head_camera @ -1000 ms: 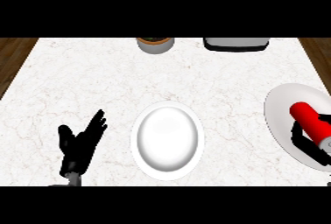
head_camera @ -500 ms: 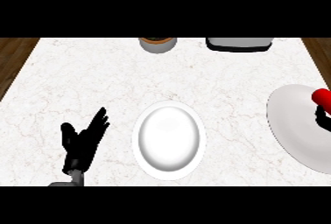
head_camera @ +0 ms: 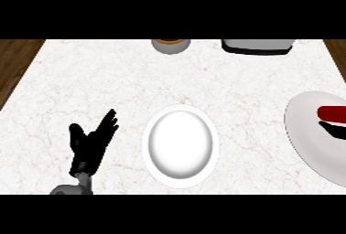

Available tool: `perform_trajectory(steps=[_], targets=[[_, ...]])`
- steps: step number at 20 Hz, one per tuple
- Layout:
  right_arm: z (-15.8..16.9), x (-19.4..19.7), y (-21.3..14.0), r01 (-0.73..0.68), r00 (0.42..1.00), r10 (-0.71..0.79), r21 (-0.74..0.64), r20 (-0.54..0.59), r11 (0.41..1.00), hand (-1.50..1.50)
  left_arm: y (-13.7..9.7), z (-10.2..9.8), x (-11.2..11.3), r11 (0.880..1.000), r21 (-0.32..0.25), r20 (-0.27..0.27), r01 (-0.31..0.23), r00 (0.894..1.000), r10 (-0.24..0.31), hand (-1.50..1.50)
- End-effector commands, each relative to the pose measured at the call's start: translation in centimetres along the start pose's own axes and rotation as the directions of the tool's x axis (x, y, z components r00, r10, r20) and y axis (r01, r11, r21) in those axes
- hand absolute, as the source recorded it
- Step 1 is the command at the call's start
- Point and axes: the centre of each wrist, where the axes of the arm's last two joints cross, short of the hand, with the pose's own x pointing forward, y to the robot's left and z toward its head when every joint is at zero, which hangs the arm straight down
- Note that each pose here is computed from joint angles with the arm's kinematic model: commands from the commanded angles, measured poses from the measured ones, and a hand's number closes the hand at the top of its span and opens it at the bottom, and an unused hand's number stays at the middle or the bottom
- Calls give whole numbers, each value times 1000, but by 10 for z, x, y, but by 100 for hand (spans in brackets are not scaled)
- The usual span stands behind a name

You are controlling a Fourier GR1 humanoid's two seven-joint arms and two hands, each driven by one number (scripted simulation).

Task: Pick the can from the plate and place it in the plate

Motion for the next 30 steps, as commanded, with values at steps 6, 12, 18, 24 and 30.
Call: perform_trajectory(steps=[6,12,18,24,30], targets=[[-12,0,6,353,930,-343,-61,131,934,-150,15,-4,17,1000,15,7,-16,1000,16,0],[-2,-43,-45,455,889,-445,-107,106,884,-150,16,15,-8,1000,16,-1,-20,1000,20,0],[16,-69,-70,568,819,-571,59,54,821,-150,-5,5,-10,1000,24,-13,-14,1000,14,0],[49,-104,-100,547,823,-565,181,60,817,-150,16,10,-8,999,48,-10,2,1000,-1,0],[88,-134,-144,456,873,-481,218,76,863,-150,37,19,-17,998,58,-17,-15,1000,16,0]])
